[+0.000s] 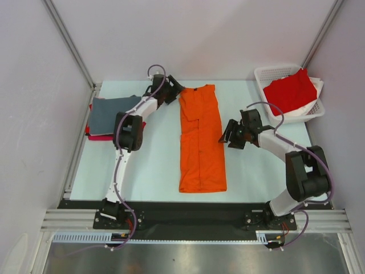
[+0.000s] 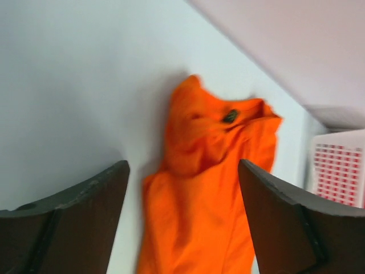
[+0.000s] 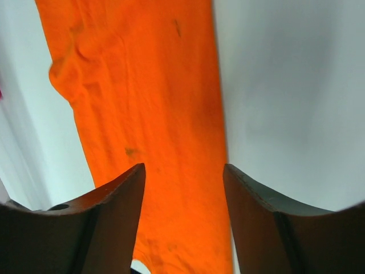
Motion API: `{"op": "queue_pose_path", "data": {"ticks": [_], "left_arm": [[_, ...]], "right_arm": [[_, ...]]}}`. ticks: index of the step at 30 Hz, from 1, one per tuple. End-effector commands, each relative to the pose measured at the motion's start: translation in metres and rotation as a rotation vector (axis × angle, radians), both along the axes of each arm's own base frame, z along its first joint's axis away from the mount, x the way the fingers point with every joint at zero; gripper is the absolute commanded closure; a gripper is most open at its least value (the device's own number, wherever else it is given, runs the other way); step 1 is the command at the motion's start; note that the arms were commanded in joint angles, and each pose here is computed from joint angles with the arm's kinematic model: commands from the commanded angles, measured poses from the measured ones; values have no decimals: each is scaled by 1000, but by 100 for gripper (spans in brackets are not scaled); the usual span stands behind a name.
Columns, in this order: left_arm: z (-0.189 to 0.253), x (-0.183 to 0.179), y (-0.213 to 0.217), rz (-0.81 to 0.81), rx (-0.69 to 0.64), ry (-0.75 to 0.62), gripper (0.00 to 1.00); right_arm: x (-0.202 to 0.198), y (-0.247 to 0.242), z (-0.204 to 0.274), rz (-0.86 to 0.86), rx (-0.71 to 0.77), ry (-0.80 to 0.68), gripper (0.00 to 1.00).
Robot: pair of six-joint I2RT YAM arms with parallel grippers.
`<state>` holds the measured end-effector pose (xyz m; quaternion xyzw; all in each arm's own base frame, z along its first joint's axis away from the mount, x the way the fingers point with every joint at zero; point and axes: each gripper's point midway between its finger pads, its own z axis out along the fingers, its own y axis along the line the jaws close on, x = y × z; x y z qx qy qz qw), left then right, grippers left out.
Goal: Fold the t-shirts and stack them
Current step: Fold the tshirt
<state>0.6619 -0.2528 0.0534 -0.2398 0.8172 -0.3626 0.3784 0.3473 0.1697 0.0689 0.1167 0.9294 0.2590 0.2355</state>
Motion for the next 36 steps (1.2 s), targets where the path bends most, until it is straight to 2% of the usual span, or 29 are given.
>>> {"op": "queue_pose_path", "data": {"ticks": [1,3,5,6,7,8,9,10,11,13,14,15,16,17,18,20,21,23,24,26,29,36], "left_arm": [[43,-21,67,98,241,33,15],[55,-34,86,138,326,43,11],[72,-60,104,152,403,58,1],[58,-80,109,138,431,106,0],[83,-92,113,134,440,79,0],[83,-104,115,129,446,89,0],[56,-129,122,114,466,162,0],[77,-141,118,88,440,125,0],[75,-154,117,59,438,135,0],[57,-198,116,2,460,206,0],[86,-219,107,-7,459,151,0],[62,-251,107,-36,486,207,0],[61,-274,89,-85,496,197,0],[84,-292,85,-92,488,135,2],[60,-323,84,-125,500,189,5],[72,-362,71,-171,481,135,8],[52,-388,75,-179,472,178,11],[41,-419,68,-226,448,182,14],[31,-441,68,-249,399,197,20],[14,-467,65,-284,357,236,23],[7,-486,60,-301,328,244,26],[-19,-508,36,-389,250,281,33]], "right_arm": [[-21,-10,14,-3,-24,-27,40],[-47,-12,0,-1,-31,25,41],[-61,-16,6,-21,-41,9,41],[-71,-15,5,-29,-44,22,41],[-82,-18,6,-40,-44,23,42],[-87,-18,4,-46,-54,30,42],[-100,-15,1,-41,-60,61,42],[-106,-16,1,-44,-76,65,43],[-113,-15,0,-36,-85,73,43],[-133,-10,-7,-11,-120,110,44],[-139,-9,-4,-12,-119,106,46],[-146,-8,-5,-6,-122,112,48],[-154,-4,-6,-7,-112,118,49],[-163,-6,-10,-9,-106,121,49],[-168,-6,-12,-8,-101,127,51],[-182,-3,-19,-3,-80,148,55],[-186,-2,-21,-3,-78,156,56],[-197,-1,-28,6,-92,176,56],[-200,-2,-29,6,-100,174,56],[-201,-6,-34,-8,-123,173,56],[-203,-6,-41,-7,-114,174,57],[-200,-2,-48,12,-119,185,62]]}}
